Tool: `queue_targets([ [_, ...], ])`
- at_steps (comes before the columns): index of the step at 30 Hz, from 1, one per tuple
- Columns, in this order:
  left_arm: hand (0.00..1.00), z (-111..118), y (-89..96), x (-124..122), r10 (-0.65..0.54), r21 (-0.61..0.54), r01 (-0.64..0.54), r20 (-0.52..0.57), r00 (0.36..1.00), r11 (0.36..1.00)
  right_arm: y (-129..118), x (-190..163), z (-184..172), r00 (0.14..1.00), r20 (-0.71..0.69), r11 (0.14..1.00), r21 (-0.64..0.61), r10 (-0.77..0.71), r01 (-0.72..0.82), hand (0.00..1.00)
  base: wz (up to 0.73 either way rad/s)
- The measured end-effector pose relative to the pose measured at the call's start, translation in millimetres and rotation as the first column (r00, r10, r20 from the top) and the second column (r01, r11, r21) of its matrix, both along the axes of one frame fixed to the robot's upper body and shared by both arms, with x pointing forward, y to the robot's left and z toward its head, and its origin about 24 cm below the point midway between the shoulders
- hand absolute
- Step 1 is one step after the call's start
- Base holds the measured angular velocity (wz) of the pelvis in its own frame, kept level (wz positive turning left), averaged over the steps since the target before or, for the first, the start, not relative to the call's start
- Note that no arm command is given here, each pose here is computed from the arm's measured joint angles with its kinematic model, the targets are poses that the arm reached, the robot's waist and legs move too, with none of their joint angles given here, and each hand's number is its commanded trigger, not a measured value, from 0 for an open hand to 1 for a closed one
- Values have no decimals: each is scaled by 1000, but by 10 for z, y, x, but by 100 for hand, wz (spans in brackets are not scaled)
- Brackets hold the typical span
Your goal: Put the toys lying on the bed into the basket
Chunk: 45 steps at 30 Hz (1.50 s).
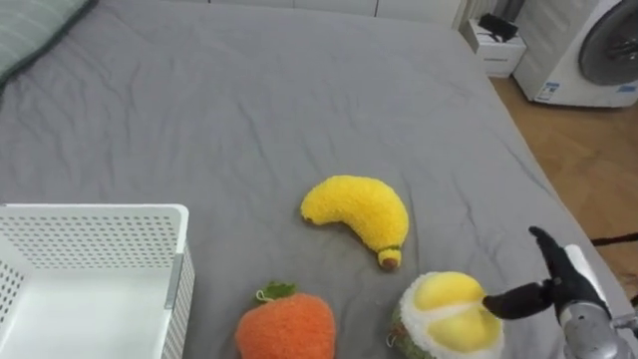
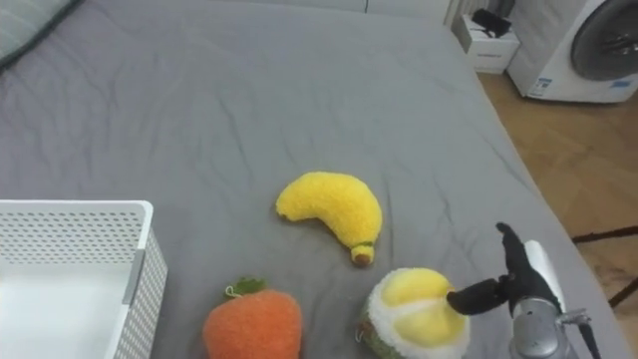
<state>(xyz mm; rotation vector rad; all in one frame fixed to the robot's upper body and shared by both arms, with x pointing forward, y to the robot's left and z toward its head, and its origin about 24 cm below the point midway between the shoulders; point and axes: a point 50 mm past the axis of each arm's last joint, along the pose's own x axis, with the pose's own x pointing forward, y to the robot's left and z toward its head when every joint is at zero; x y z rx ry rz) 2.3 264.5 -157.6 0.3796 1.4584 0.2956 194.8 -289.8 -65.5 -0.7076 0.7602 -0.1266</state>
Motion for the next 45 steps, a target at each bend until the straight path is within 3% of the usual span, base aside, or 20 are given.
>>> queue_targets([
  [21, 0, -34, -119, -13, -52, -30, 51, -18, 998, 998, 245, -164, -367, 975, -199, 995, 18, 96, -95, 0, 10],
  [22, 0, -34, -119, -7, -52, -30, 51, -17, 999, 998, 261, -162, -371, 975, -199, 995, 22, 101, -99, 8, 6],
  [23, 0, -34, -119, -8, -52, -30, 51, -17, 999, 998, 277, -158, -373, 975, -198, 994, 25, 106, -103, 64, 8],
  [24, 0, -34, -119, -8, -52, -30, 51, -17, 999, 998, 284, -156, -374, 974, -197, 994, 26, 108, -105, 100, 9],
  [45, 0, -42, -143, 79, -71, -55, 71, -7, 997, 996, 358, -182, -420, 966, -213, 989, 35, 145, -141, 100, 4],
])
